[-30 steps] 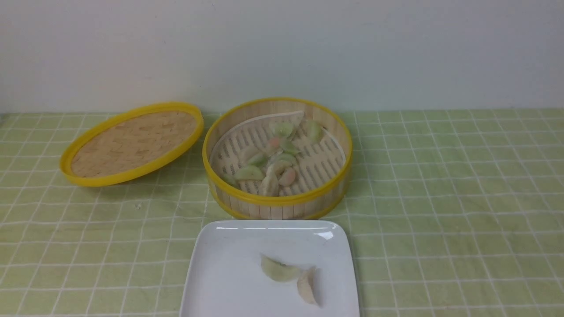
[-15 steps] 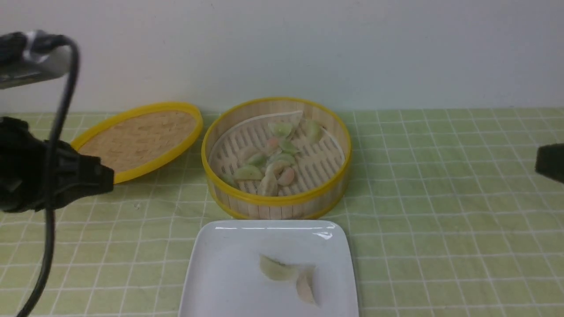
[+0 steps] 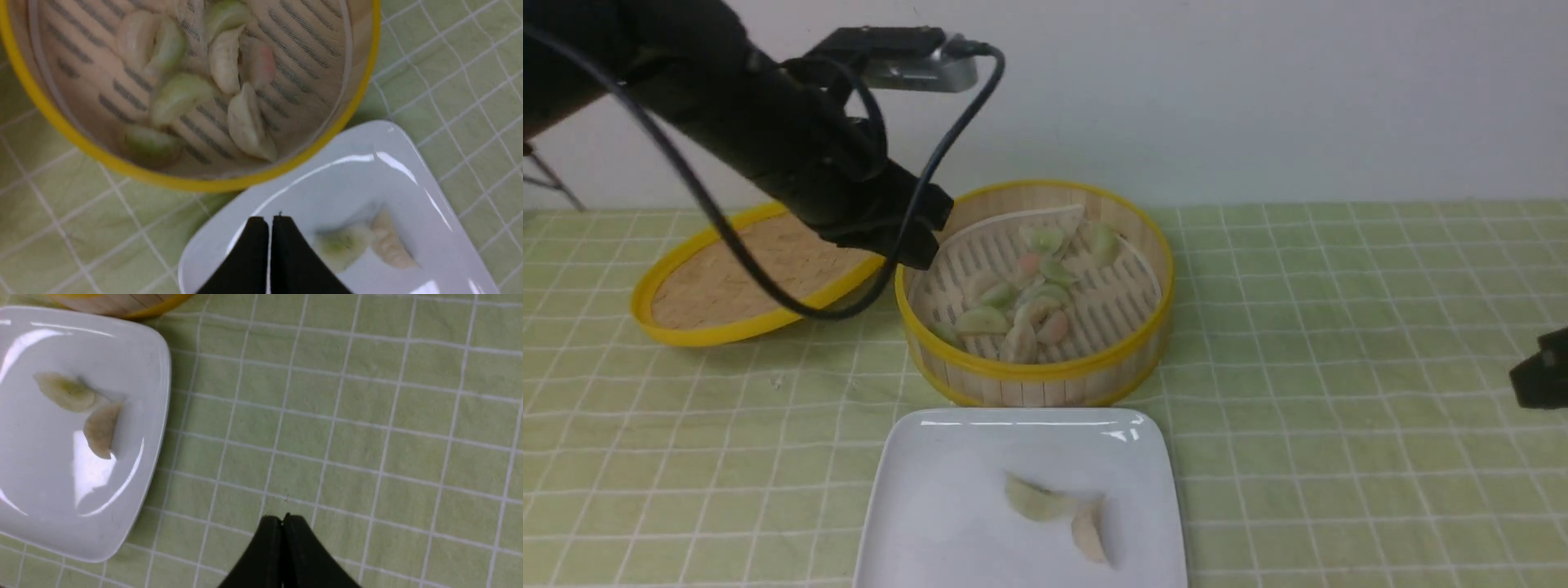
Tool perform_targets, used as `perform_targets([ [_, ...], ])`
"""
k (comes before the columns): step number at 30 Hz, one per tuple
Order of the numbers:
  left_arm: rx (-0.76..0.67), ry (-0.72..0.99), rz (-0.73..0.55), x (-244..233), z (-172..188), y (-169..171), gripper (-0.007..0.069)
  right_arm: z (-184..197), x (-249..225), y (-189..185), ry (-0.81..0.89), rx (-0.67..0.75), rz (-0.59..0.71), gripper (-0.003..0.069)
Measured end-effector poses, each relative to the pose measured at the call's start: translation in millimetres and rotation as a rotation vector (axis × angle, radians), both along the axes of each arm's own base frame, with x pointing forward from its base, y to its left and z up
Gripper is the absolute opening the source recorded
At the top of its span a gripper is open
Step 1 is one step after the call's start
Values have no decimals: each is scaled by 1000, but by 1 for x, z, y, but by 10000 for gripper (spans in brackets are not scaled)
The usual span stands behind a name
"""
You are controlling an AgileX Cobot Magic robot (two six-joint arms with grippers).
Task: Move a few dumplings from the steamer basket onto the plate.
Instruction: Use the left arm to grab a dumpling from the steamer
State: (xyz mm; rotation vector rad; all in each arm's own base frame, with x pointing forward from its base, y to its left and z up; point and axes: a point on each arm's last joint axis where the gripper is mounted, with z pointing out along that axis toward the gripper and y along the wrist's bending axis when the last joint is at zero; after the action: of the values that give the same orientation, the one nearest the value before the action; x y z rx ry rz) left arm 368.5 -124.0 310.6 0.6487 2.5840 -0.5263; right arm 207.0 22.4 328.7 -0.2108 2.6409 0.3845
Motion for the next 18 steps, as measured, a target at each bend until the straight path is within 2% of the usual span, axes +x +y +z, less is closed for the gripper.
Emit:
perform_targets([
  [4,79,41,-66,33,-32,-15,8,0,-1,2,18,21,3,-14],
  [7,139,55,-100,48,-52,-24,59,0,-3,2,32,27,8,-14],
  [12,247,27,-136,63,-81,-35,236,0,-3,3,44,41,-10,-14],
  [13,254,21,-139,64,-84,-37,253,0,-3,3,45,43,-11,-14],
  [15,266,-3,-144,69,-94,-43,350,0,-3,3,48,52,-18,-14],
  [18,263,-30,-142,74,-105,-49,409,0,-3,4,52,60,-26,-14],
])
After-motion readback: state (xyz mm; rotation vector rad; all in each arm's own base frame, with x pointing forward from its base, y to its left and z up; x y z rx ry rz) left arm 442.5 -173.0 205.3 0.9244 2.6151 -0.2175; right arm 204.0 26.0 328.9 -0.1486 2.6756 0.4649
